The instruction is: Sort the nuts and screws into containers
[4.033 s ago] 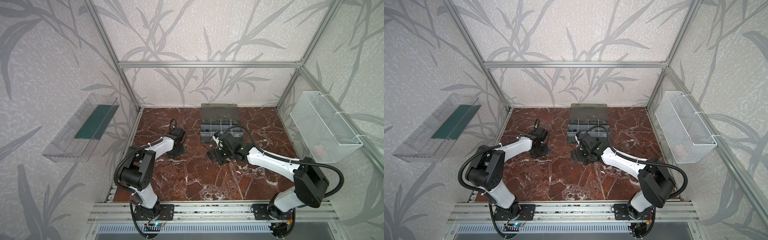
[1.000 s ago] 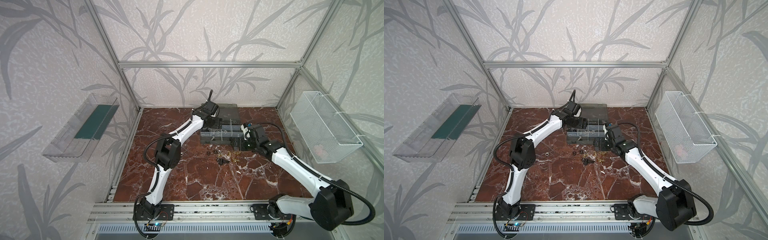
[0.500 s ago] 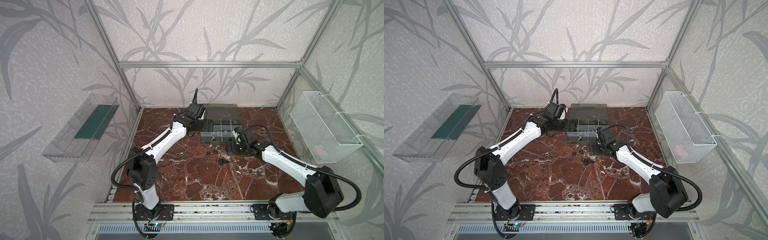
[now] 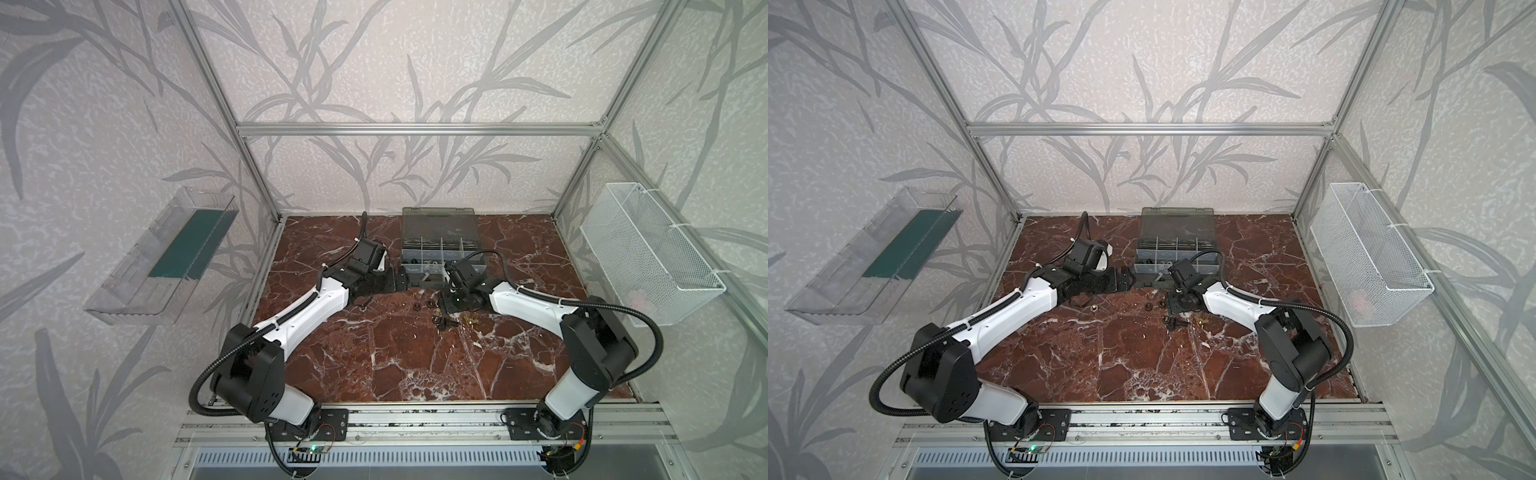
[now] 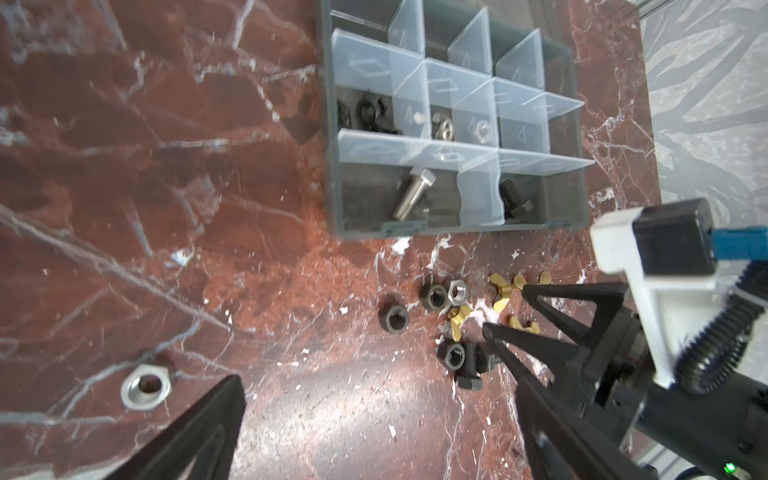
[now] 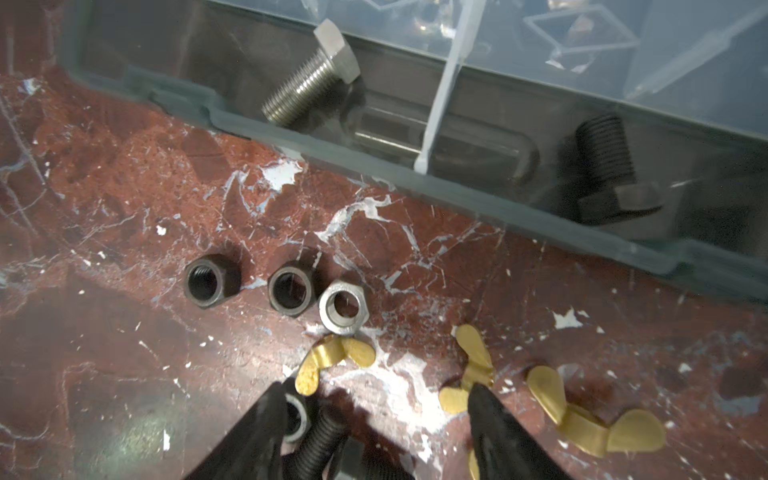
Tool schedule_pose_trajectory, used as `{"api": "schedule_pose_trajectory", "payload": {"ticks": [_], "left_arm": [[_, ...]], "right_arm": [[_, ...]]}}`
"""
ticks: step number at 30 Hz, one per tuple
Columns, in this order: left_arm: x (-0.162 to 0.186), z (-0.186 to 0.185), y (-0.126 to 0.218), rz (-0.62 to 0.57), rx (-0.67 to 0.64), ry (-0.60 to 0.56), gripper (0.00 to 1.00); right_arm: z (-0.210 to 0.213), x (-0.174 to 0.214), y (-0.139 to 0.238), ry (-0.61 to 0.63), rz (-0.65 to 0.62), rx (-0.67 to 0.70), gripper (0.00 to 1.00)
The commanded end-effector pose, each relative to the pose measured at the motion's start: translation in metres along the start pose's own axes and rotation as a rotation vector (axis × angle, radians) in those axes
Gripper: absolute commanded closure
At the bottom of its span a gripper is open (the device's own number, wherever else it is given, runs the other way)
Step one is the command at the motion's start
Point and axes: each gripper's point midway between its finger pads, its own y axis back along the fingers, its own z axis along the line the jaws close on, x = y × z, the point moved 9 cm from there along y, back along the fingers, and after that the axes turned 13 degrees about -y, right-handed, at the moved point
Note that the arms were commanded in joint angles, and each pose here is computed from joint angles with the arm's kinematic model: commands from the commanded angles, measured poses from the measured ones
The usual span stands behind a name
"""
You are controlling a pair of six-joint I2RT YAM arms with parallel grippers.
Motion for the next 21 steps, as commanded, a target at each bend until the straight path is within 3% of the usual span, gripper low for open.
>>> {"api": "schedule_pose_trajectory", "payload": {"ticks": [1, 7, 21], "left_arm": [[-0.005, -0.001, 0.008, -0.057, 0.045, 0.033, 0.01], [-0.004, 0.002, 0.005, -0.055, 0.056, 0.043, 0.01], [-0.004, 0.000, 0.008, -0.088, 0.175, 0.087, 0.01]], "right_arm": [[0.008, -0.007, -0.010, 0.036, -0.016, 0.010, 0.33], [0.016, -0.009, -0.027, 0.081, 0.014, 0.032, 0.36], [0.018, -0.004, -0.048, 0.115, 0.058, 0.073, 0.52]]}}
